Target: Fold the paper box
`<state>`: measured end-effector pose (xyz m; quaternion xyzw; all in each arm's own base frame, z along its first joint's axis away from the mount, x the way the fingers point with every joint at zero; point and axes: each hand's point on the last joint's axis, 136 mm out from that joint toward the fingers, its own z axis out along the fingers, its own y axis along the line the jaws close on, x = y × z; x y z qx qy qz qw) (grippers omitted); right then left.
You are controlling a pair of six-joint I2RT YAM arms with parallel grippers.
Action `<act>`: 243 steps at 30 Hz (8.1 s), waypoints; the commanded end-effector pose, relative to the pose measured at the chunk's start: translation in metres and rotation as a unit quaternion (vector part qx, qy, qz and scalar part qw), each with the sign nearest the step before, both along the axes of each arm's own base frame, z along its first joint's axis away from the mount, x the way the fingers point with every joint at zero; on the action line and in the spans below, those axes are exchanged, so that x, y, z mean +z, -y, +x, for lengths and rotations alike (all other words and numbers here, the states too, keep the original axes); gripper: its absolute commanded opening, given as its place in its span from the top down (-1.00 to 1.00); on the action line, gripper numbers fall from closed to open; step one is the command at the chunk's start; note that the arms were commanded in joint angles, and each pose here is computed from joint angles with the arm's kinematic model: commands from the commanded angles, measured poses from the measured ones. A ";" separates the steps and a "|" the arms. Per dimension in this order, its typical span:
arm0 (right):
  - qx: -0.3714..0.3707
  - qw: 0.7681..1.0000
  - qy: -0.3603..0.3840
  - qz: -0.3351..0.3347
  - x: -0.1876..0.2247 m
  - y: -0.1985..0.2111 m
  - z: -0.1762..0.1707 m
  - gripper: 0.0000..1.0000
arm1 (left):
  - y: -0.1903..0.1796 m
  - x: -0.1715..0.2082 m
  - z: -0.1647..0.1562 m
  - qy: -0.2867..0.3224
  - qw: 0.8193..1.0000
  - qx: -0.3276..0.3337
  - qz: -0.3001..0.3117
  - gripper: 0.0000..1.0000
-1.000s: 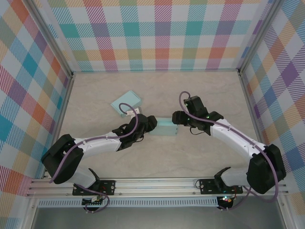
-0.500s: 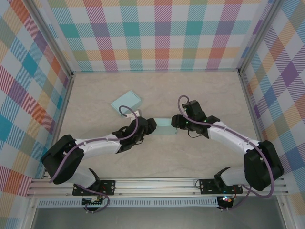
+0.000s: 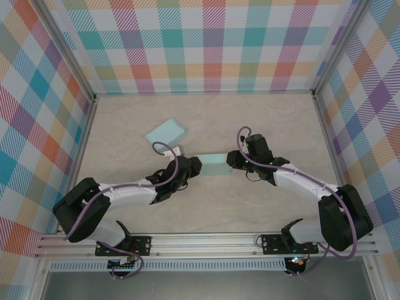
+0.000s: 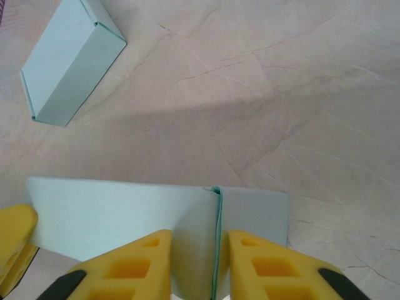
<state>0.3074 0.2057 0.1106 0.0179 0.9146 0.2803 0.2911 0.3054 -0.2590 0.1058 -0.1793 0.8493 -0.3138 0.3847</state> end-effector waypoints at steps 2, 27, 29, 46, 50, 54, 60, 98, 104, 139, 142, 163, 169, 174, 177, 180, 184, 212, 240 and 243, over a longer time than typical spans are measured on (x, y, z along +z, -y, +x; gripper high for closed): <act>-0.031 0.995 -0.077 -0.062 -0.049 0.034 -0.023 0.62 | -0.069 -0.092 -0.038 -0.133 0.980 0.037 0.145 0.76; 0.013 0.999 -0.042 -0.016 0.005 0.016 -0.017 0.42 | -0.045 0.079 -0.010 0.079 0.965 -0.100 0.228 -0.31; 0.018 0.999 -0.035 -0.016 0.013 0.014 -0.015 0.39 | -0.038 0.086 -0.008 0.097 0.957 -0.124 0.243 -0.31; 0.134 0.989 0.046 -0.053 0.053 -0.007 -0.001 -0.46 | 0.032 0.110 0.010 0.297 0.780 -0.391 0.388 -0.32; 0.203 0.969 0.084 -0.112 0.051 -0.019 -0.001 -0.76 | 0.024 0.122 0.018 0.307 0.795 -0.362 0.377 -0.43; 0.248 0.949 0.098 -0.168 0.043 -0.030 0.005 -0.83 | -0.004 0.134 0.031 0.299 0.829 -0.301 0.363 -0.53; 0.327 0.911 0.113 -0.224 0.027 -0.051 0.009 -0.89 | -0.058 0.144 0.041 0.283 0.871 -0.202 0.347 -0.77; 0.219 0.727 0.120 -0.640 -0.042 -0.046 0.101 -0.38 | -0.227 0.180 -0.018 0.212 0.922 0.139 0.294 -0.99; 0.225 0.744 0.116 -0.618 -0.035 -0.047 0.079 -0.68 | -0.227 0.176 -0.020 0.206 0.925 0.138 0.286 -0.99; -0.040 0.853 0.006 -0.520 -0.002 0.102 0.062 -0.99 | -0.252 0.147 -0.018 0.126 0.917 0.200 0.321 -0.99; -0.075 0.870 0.039 -0.487 0.021 0.109 0.050 -0.99 | -0.269 0.130 -0.029 0.084 0.905 0.229 0.349 -0.99; -0.169 0.898 0.286 -0.289 0.042 0.181 0.022 -0.99 | -0.267 0.056 -0.028 0.187 0.886 0.211 0.368 -0.99; -0.173 0.896 0.311 -0.266 0.036 0.184 0.035 -0.99 | -0.269 0.036 -0.015 0.190 0.889 0.182 0.376 -0.99; -0.172 0.893 0.323 -0.263 0.033 0.185 0.048 -0.99 | -0.271 0.030 -0.002 0.192 0.896 0.171 0.362 -0.99; -0.174 0.894 0.317 -0.264 0.026 0.190 0.053 -0.99 | -0.269 0.027 0.011 0.188 0.895 0.157 0.372 -0.99; -0.170 0.898 0.312 -0.259 0.020 0.191 0.056 -0.99 | -0.258 0.024 0.027 0.199 0.896 0.129 0.376 -0.99; -0.164 0.900 0.314 -0.253 0.017 0.190 0.059 -0.99 | -0.244 0.018 0.045 0.225 0.897 0.101 0.366 -0.99; -0.099 0.924 0.303 -0.212 -0.017 0.173 0.084 -0.99 | -0.241 -0.027 0.093 0.140 0.939 0.017 0.314 -0.99; -0.096 0.938 0.277 -0.185 -0.019 0.180 0.090 -0.99 | -0.241 -0.028 0.093 0.139 0.937 0.019 0.320 -0.99; -0.096 0.938 0.277 -0.186 -0.019 0.180 0.090 -0.99 | -0.241 -0.027 0.093 0.139 0.937 0.019 0.320 -0.99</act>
